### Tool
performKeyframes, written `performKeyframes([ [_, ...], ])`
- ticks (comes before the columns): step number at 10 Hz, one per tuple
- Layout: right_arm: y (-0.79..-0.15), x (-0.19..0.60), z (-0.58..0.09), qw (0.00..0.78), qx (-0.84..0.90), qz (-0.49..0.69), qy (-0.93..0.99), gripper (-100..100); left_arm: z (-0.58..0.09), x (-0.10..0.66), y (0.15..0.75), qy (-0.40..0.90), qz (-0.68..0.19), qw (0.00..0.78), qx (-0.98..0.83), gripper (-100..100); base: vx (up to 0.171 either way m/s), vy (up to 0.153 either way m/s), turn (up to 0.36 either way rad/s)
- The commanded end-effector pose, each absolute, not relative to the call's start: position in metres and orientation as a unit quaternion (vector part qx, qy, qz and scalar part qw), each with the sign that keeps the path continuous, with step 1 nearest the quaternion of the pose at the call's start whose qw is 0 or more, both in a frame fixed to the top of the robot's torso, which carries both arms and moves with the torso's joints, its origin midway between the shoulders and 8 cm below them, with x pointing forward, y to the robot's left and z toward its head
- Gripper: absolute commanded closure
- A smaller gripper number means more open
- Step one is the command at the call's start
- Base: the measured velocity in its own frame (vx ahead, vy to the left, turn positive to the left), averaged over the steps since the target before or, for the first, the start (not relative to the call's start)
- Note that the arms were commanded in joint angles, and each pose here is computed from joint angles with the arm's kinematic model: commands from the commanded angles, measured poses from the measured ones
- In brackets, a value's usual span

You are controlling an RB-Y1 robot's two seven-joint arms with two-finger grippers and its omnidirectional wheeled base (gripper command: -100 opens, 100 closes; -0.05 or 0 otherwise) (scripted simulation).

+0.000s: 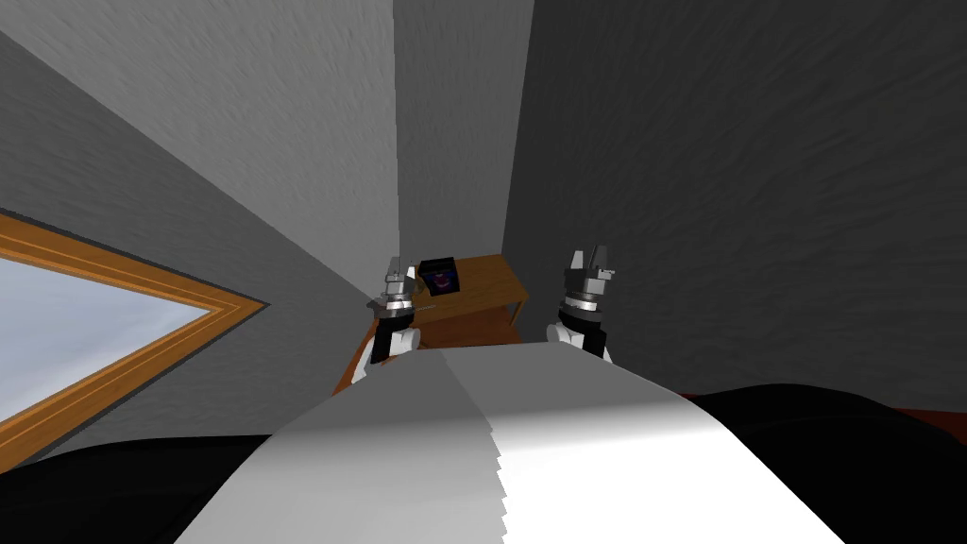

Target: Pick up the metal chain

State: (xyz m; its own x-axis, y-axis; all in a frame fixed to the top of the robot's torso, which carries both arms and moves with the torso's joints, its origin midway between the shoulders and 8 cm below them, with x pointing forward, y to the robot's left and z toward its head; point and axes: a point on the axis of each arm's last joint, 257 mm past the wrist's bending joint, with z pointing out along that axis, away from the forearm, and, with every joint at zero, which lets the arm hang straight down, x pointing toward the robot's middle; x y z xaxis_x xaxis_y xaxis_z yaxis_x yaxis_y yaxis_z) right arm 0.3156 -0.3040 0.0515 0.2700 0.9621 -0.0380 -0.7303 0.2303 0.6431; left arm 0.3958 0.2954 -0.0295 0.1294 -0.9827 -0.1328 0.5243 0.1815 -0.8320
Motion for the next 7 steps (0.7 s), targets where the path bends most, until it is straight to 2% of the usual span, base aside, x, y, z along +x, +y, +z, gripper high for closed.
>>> performKeyframes([
  [1,-0.304,0.316,0.052,0.753,0.262,0.562,0.221,0,-0.046,0.414,0.307,0.374,-0.547,0.668,-0.34,-100,0.007,-0.05,-0.028],
  [7,-0.304,0.316,0.052,0.753,0.262,0.562,0.221,0,-0.102,0.454,0.343,0.41,-0.514,0.629,-0.415,-100,0.009,-0.04,-0.018],
])
